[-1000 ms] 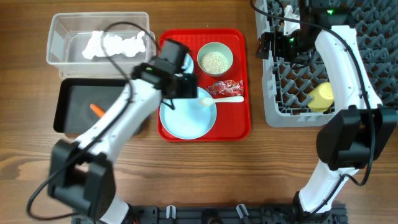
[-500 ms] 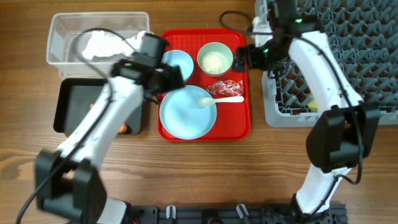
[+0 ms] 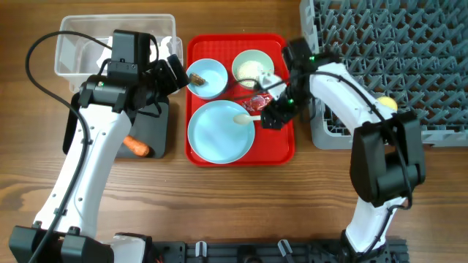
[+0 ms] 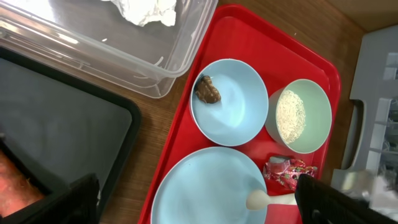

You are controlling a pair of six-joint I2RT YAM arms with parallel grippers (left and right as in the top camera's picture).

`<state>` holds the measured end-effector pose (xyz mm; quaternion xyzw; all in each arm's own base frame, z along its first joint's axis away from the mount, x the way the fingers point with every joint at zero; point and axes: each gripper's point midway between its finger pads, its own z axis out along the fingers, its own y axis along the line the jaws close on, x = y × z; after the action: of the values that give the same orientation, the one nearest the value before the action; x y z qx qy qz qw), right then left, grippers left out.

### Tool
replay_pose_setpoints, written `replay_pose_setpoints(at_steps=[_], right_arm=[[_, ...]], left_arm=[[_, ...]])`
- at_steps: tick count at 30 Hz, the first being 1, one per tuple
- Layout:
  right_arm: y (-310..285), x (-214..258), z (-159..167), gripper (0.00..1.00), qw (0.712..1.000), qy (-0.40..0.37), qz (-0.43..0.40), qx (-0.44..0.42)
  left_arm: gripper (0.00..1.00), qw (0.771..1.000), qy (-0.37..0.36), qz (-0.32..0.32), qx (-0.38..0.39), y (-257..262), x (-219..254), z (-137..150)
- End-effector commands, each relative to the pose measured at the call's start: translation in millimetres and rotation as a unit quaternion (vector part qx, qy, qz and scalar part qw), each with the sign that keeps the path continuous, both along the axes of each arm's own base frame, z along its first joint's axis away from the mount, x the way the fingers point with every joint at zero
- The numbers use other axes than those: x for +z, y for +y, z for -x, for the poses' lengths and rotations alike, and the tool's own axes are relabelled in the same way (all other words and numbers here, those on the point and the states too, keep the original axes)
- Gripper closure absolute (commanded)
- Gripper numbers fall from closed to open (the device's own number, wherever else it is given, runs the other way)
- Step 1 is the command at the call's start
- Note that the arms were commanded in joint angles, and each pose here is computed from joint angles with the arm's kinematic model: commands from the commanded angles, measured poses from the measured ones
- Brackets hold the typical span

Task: Sort waste into correct bins and load items into the dishwasher rack

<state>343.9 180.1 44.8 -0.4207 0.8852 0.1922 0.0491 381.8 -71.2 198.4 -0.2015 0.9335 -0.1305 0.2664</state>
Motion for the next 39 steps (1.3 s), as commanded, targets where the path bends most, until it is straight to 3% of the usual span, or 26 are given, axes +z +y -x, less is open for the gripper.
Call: replay_pose_setpoints(at_steps=[1, 8, 13, 17, 18, 21, 24, 31, 35, 39], right_arm=[[12, -6, 5, 0.23, 0.997, -0.026, -0.049, 0.056], [20, -12, -13, 0.25, 0.994, -0.067, -0.065, 0.056], [18, -25, -8, 0.36, 0.994, -0.063, -0.064, 0.056], [16, -38, -2, 0.39, 0.994, -0.063, -0.064, 0.056], [16, -41, -1, 0.42, 0.994, -0.065, -0.065, 0.056], [15, -43, -2, 0.75, 0.994, -0.067, -0.065, 0.051], [11, -46, -9, 0.96, 0.996, -0.068, -0.047, 0.015], [10, -35, -13, 0.96, 0.997, -0.038, -0.038, -0.046], [11, 24, -18, 0.96, 0.997, -0.035, -0.039, -0.055], [5, 106, -30, 0.96, 0.992, -0.108, -0.037, -0.062]], left_arm=[[0.0, 1.0, -0.006, -0.008, -0.013, 1, 3, -1], [0.0, 1.0, -0.006, -0.009, -0.012, 2, 3, -2], [0.0, 1.0, -0.006, -0.009, -0.012, 2, 3, -2], [0.0, 1.0, -0.006, -0.009, -0.012, 2, 3, -2], [0.0, 1.0, -0.006, -0.009, -0.012, 2, 3, -1], [0.0, 1.0, -0.006, -0.009, -0.012, 2, 3, -1], [0.0, 1.0, -0.006, -0.009, -0.012, 2, 3, -1], [0.0, 1.0, -0.006, -0.009, -0.012, 2, 3, -1], [0.0, 1.0, -0.006, -0.009, -0.012, 2, 3, -1], [0.0, 1.0, -0.006, -0.009, -0.012, 2, 3, -2]])
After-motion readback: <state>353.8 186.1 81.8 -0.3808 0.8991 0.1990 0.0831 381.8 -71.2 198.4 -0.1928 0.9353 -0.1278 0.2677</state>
